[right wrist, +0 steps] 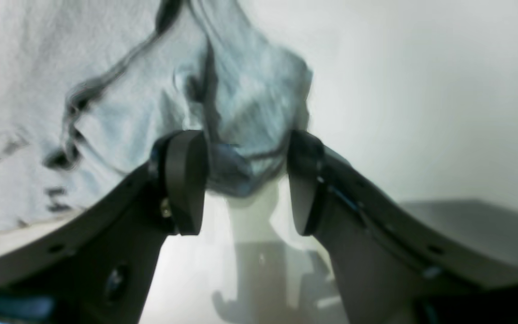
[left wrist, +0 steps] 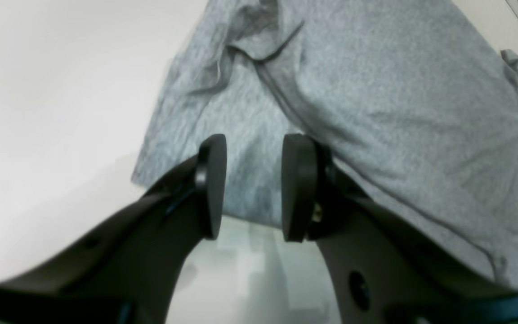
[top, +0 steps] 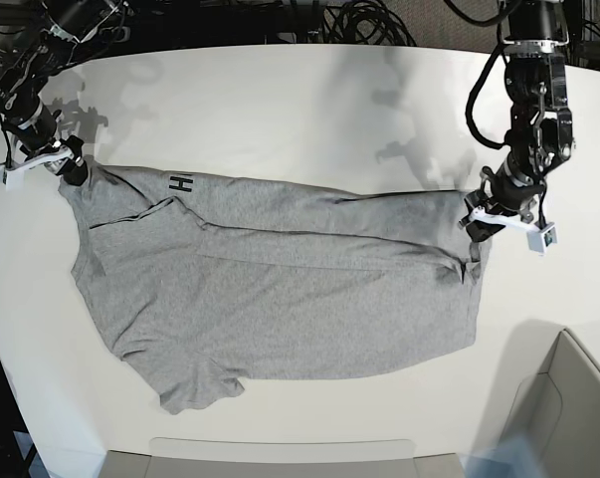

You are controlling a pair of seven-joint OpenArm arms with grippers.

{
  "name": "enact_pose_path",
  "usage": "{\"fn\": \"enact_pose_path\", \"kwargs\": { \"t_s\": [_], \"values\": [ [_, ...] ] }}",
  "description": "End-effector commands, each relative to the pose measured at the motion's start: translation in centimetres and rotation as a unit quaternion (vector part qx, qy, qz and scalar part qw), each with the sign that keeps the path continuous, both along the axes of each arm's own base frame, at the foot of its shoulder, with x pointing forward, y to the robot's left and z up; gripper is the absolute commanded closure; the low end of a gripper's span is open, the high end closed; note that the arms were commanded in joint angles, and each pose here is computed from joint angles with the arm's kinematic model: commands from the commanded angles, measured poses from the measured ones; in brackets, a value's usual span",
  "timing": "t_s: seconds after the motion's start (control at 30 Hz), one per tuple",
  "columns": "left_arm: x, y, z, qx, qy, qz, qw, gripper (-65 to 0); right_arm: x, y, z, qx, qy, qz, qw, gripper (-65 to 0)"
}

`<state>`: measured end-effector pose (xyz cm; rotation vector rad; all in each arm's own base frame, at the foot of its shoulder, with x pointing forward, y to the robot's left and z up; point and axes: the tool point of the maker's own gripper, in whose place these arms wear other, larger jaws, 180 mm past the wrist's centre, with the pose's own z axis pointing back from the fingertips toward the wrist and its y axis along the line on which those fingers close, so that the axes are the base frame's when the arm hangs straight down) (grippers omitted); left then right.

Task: Fold the T-shirt properly
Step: 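Grasp the corners of the folded edge with both grippers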

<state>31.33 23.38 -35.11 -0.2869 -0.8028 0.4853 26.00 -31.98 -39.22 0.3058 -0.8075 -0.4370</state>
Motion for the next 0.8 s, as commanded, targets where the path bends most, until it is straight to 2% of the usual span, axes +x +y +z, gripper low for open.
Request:
{"fn": "enact_pose_path", "kwargs": {
  "t_s": [0.0,0.1,0.17,0.23,0.3,0.43,0.77],
  "values": [
    [0.7,0.9,2.2,0.018,-0.037,-0.002,0.999,-20.7,1.2,-0.7,1.8,-0.013,-0.031,0.004,0.9994,-29.3],
    [0.3,1.8,3.6,0.032,-0.069,-0.031,0.997,-21.0,1.5,-0.9,1.9,-0.017,-0.029,0.004,0.9994,-29.3],
    [0.0,3.1,3.1,0.015,-0.077,-0.024,0.997,-23.1,1.6,-1.1,1.8,-0.026,-0.023,0.004,0.9994,-29.3],
    [-0.8,4.8,1.5,-0.011,-0.066,-0.01,0.998,-25.1,1.5,-1.3,1.6,-0.034,-0.015,0.004,0.9993,-29.3],
    [-2.3,6.2,-1.2,-0.045,-0.027,-0.001,0.999,-25.3,1.6,-1.4,1.6,-0.042,-0.011,0.006,0.999,-29.3],
    [-1.9,6.1,-3.9,-0.083,0.007,-0.023,0.996,-25.3,1.7,-1.4,1.5,-0.046,-0.008,0.007,0.9989,-29.3],
    [-2.0,5.8,-4.6,-0.088,0.012,-0.027,0.996,-25.3,1.7,-1.3,1.4,-0.045,-0.008,0.007,0.9989,-29.3]
  ]
}}
